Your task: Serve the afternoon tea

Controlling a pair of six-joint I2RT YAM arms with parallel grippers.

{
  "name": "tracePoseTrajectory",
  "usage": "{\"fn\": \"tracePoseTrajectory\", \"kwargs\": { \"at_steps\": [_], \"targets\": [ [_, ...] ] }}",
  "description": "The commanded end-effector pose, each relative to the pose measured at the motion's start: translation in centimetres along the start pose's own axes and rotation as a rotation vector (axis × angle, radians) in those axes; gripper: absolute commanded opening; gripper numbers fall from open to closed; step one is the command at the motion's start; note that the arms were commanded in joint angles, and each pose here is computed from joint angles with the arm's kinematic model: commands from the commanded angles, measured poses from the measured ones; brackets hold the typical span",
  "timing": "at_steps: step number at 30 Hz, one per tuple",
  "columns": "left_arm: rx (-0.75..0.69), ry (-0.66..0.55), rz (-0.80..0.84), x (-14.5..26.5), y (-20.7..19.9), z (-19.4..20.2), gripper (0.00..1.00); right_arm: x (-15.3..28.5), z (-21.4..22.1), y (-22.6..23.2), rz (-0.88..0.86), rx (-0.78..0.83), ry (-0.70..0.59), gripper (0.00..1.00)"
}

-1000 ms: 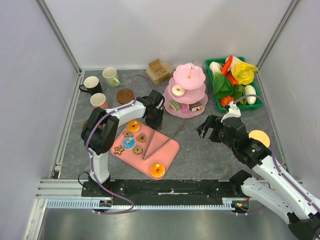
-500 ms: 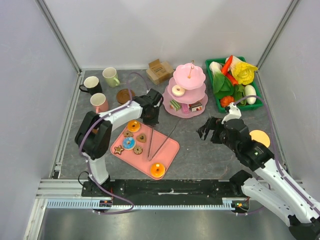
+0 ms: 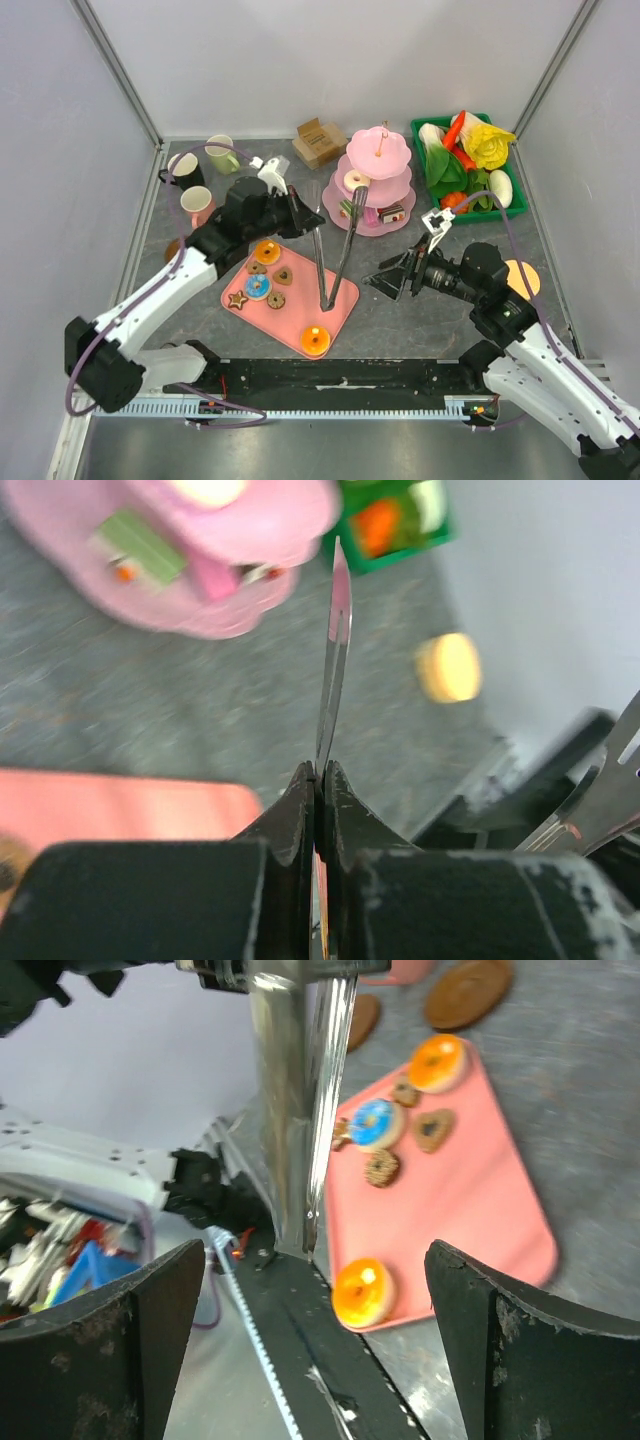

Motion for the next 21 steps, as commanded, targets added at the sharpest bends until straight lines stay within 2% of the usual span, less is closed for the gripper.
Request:
{"fn": "tracePoseTrajectory", "kwargs": {
  "at_steps": [1,5,11,15,21],
  "targets": [
    [-0.014,-0.240,0.442,5.7,-7.6,-4.4,0.02,0.0,-1.3,5.1,-0.353,0.055,-0.031,0.98],
    [-0.046,-0.302,0.577,8.7,-10.1,-5.8,0.02,-0.4,-2.5,7.3,-0.503,0.050,-0.061,0.98],
    [-0.070,-0.317,0.694,10.1,-12.0,-6.7,0.02,-1.5,-1.3,10.3,-0.695,0.082,0.000,0.98],
    [-0.073,-0.306,0.788,10.6,-12.9,-6.4,0.02,-3.0,-0.9,11.4,-0.686,0.098,0.001,0.98],
    [-0.085,-0.262,0.864,10.6,-13.3,-5.7,0.02,-4.4,-2.7,12.3,-0.663,0.020,-0.057,0.97]
  ]
}}
Point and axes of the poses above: each gripper's point midway between its finger pads, its own x axis back along the fingers, its own y axis along the line the jaws close on, z = x × y, the point moved 4 cm from there along x, back along the fingers, and after that the axes turned 8 degrees about -x, right-handed, at the moved point
